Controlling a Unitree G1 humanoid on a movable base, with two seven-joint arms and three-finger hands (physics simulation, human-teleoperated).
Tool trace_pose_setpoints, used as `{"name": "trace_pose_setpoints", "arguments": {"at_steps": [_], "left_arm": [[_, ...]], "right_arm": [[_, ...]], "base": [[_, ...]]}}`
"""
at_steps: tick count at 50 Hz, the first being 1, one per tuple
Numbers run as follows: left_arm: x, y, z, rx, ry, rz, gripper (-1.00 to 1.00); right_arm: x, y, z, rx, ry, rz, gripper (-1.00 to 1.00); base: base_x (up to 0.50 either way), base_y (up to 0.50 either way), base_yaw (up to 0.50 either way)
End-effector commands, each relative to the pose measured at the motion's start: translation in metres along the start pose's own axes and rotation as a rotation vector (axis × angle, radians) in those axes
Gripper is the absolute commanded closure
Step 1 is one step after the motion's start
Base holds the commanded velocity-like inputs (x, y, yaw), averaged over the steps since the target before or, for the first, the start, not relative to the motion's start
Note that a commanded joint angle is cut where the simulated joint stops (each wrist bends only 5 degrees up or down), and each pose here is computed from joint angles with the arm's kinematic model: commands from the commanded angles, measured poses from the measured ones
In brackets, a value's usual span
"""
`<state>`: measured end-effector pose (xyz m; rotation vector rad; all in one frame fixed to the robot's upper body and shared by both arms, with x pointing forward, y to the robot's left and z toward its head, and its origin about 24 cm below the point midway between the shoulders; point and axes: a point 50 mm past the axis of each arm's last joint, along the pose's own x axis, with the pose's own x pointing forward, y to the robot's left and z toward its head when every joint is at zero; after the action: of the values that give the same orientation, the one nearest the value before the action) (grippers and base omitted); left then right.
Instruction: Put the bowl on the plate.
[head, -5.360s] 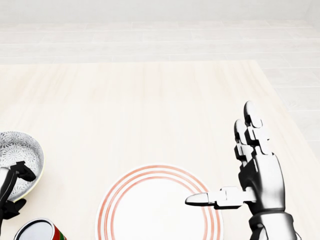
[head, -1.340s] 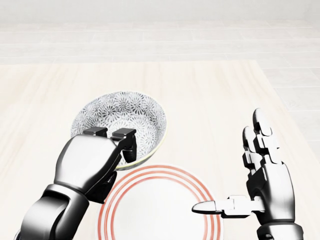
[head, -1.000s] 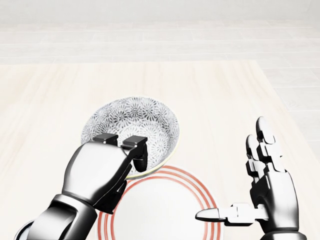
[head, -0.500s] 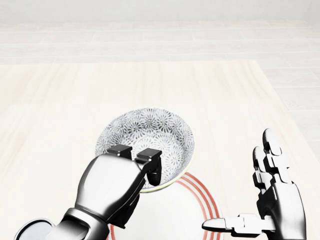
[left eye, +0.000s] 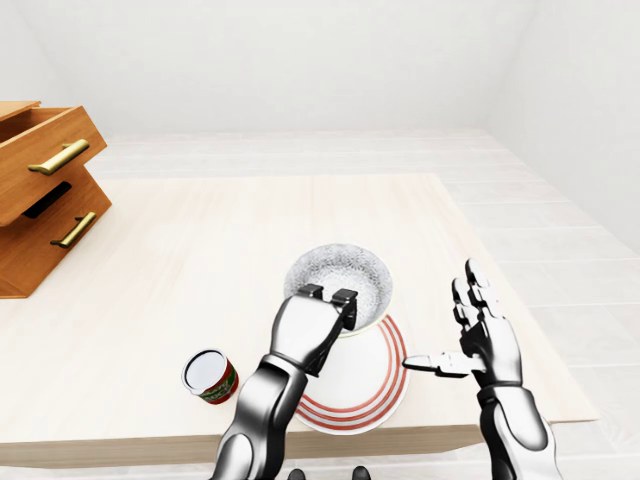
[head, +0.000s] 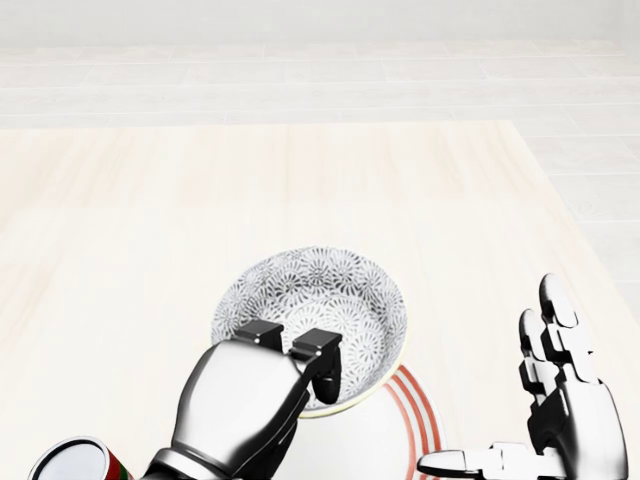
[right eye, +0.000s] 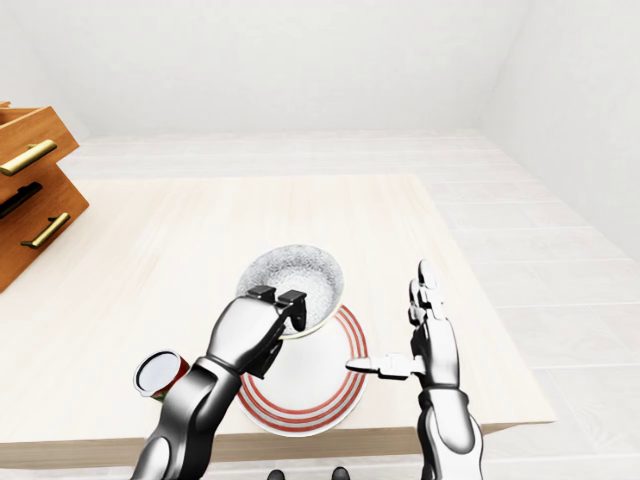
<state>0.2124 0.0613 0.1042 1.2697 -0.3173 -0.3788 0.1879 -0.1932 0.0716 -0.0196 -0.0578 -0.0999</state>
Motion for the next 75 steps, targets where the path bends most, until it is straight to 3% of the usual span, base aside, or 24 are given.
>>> {"name": "trace_pose_setpoints", "arguments": {"at_steps": [1, 30, 31, 48, 75], "left_arm": [[-0.006, -0.004, 0.005, -0.027, -0.012, 0.025, 1.00], [-0.020, -0.024, 0.015, -0.055, -0.017, -0.020, 1.00], [-0.020, -0.024, 0.016, -0.090, -0.016, -0.018, 1.00], [-0.027, -0.031, 0.013, -0.081, 0.000, -0.033, 1.00], [-0.018, -0.044, 0.002, -0.092, 0.015, -0.046, 1.00]], "right_arm": [[-0.005, -0.004, -0.003, -0.001, 0.017, -0.013, -1.00], [-0.006, -0.004, -0.004, 0.001, 0.017, -0.012, -1.00], [-0.006, -0.004, -0.004, 0.002, 0.016, -0.012, -1.00], [0.000, -0.001, 0.001, -0.004, -0.006, 0.000, -1.00], [-0.001, -0.002, 0.013, -0.019, -0.053, 0.000, -1.00]], "base": [[0.00, 0.00, 0.00], [0.00, 0.00, 0.00], [0.00, 0.00, 0.00], [0.00, 0.00, 0.00], [0.00, 0.00, 0.00]]}}
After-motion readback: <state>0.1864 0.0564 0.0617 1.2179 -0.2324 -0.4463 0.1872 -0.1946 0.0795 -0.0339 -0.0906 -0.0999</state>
